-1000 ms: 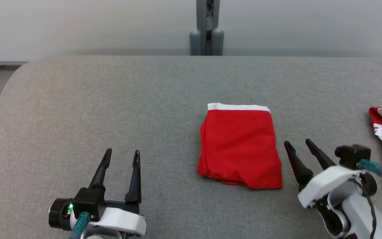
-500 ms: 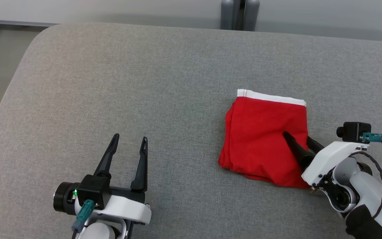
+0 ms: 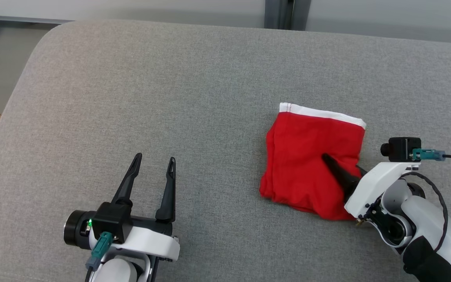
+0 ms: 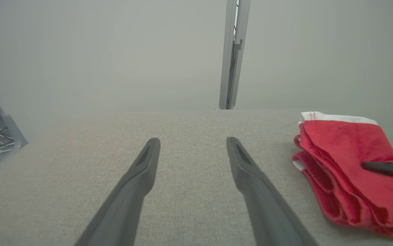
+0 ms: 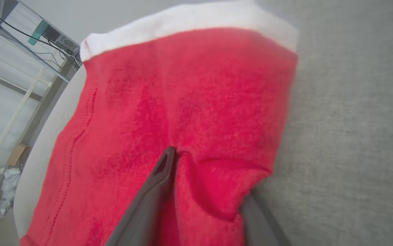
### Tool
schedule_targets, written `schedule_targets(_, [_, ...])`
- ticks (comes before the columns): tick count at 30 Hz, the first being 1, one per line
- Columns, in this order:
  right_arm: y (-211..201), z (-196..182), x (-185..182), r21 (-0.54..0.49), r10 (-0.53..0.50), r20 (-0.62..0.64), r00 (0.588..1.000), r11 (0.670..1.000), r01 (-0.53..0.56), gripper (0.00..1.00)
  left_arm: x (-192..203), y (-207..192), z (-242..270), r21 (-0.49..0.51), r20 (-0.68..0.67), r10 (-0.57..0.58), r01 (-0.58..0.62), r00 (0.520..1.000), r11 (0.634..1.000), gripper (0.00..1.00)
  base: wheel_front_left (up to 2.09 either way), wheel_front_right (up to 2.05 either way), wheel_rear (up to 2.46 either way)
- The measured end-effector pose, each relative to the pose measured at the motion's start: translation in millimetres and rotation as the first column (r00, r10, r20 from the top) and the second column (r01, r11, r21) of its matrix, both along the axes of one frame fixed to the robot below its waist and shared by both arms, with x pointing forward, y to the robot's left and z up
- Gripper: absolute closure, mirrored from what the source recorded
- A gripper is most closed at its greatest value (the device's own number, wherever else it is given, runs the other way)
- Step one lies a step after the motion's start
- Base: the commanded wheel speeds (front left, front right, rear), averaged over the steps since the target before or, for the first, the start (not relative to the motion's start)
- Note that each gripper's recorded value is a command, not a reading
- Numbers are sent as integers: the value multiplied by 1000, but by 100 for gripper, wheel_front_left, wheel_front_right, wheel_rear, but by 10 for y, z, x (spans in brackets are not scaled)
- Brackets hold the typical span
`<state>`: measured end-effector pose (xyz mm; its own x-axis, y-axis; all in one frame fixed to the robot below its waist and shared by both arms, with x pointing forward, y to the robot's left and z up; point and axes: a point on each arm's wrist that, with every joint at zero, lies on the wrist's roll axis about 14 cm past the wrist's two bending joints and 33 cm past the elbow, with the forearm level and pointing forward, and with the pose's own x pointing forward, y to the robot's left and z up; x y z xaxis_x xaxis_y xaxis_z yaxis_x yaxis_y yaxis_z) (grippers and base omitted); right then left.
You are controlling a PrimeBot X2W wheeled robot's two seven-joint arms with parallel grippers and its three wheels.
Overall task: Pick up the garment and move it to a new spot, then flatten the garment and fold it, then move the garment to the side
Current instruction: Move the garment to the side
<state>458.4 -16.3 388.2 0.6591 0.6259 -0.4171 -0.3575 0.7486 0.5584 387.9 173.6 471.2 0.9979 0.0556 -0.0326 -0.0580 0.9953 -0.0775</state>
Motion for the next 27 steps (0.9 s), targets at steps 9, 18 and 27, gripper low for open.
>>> schedule_targets(9, [-124,52,34,-66,23,89,996,998,-17,100,28,-56,38,-4,12,-14,14,1000,1000,0,0,0,0])
schedule_targets(18, [-591,266,98,-270,116,244,963,962,-48,100,50,-270,134,-32,43,-70,72,997,997,0,0,0,0])
schedule_targets(27, [-1291,662,243,-431,153,337,929,902,8,100,144,-574,133,-66,49,-142,145,989,987,0,0,0,0])
